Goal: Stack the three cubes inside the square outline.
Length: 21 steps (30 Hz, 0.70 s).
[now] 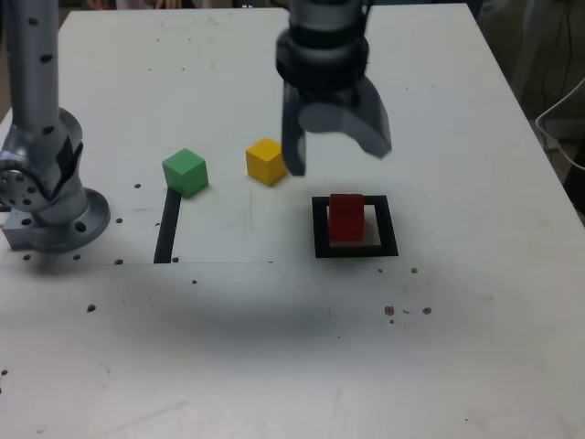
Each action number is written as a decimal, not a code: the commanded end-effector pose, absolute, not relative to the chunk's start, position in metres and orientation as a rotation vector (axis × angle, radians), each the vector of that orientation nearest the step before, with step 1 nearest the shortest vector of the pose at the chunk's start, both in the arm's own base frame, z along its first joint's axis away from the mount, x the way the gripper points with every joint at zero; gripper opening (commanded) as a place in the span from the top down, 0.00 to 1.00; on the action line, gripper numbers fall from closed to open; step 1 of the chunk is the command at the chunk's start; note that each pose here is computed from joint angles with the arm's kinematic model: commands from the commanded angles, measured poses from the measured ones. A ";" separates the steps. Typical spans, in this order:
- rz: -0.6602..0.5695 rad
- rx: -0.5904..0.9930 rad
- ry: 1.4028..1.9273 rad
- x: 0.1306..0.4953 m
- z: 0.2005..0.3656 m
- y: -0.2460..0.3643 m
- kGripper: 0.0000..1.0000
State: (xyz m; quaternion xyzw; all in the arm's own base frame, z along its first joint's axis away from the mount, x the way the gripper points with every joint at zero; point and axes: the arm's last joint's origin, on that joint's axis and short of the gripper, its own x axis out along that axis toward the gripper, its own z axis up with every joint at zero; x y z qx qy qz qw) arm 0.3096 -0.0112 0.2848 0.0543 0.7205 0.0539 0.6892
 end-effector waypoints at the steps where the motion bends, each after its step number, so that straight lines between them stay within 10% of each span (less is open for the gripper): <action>1: 0.138 0.113 1.608 0.301 0.290 -0.003 0.00; 21: -0.092 0.371 1.806 0.259 0.270 0.072 0.00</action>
